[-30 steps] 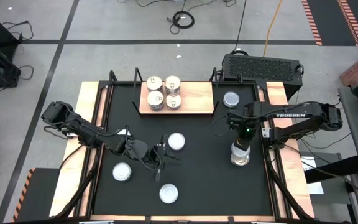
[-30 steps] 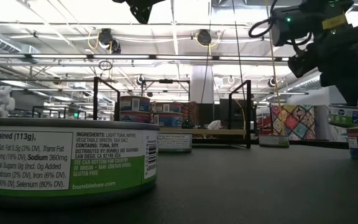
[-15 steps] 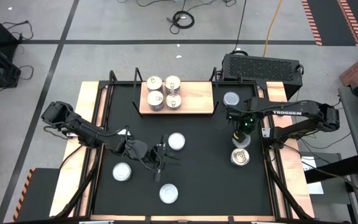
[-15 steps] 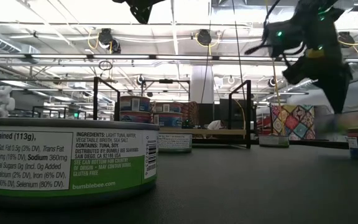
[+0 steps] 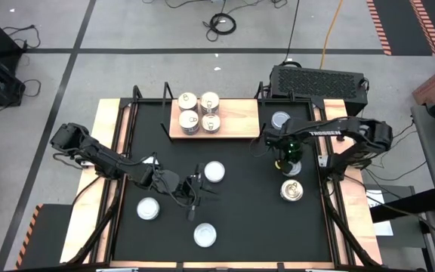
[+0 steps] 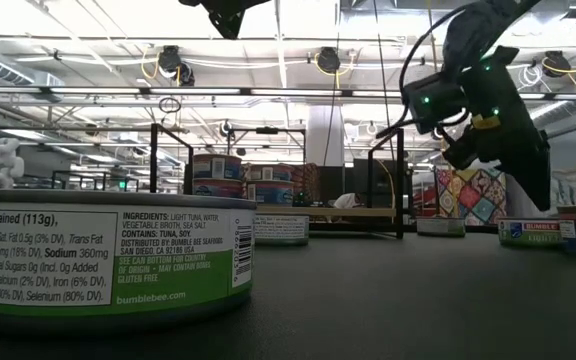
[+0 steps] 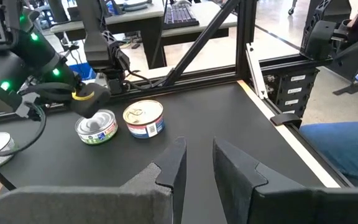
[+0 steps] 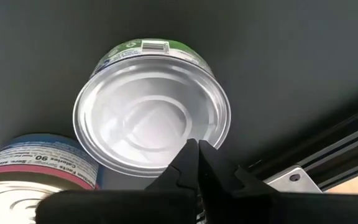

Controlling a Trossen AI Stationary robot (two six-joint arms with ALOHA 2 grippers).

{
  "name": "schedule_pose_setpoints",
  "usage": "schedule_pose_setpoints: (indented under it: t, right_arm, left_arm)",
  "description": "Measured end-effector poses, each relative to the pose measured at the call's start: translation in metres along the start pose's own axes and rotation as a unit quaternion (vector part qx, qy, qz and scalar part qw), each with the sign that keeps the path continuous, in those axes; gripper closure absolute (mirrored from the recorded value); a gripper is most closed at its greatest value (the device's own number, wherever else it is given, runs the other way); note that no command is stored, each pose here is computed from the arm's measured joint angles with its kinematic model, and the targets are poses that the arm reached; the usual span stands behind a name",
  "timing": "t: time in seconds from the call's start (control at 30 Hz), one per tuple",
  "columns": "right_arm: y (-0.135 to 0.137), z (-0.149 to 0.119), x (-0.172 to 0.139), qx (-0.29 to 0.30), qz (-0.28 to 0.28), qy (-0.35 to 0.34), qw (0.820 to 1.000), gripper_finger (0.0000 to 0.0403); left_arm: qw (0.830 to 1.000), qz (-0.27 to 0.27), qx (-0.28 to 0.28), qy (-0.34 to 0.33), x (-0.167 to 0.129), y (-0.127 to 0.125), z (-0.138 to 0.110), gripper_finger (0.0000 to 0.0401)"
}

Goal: Stack canned seafood by type on shelf
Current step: Stack the blue tuna can on top of the blue tuna can on the shelf

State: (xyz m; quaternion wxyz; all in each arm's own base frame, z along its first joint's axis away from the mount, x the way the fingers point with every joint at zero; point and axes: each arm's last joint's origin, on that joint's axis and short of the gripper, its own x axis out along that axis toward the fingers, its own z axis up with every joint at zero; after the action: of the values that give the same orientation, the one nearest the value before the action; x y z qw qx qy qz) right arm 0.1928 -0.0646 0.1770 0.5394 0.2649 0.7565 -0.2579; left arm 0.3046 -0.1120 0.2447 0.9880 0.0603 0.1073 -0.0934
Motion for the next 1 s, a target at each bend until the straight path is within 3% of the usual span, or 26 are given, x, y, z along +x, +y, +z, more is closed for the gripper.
schedule_pose_setpoints:
  t: [0.33,0.43,0.67,1.0]
  right_arm:
    - [0.012,-0.038,-0.024,0.01,0.01,-0.102,0.995,0.0403]
    - [0.022,-0.053,-0.019,0.003,0.022,-0.095,0.995,0.0403]
    - [0.036,-0.075,0.0,0.001,-0.004,-0.072,0.997,0.0403]
    - [0.047,-0.091,0.017,0.0,-0.02,-0.075,0.997,0.0403]
  left_arm:
    - [1.0,-0.016,0.0,-0.019,0.0,-0.011,0.008,0.032]
    - [1.0,-0.017,0.005,-0.018,0.006,-0.016,0.01,0.032]
    - [1.0,-0.003,0.019,-0.001,0.044,-0.015,0.001,0.032]
    - [1.0,0.021,0.001,-0.002,0.092,0.018,-0.029,0.032]
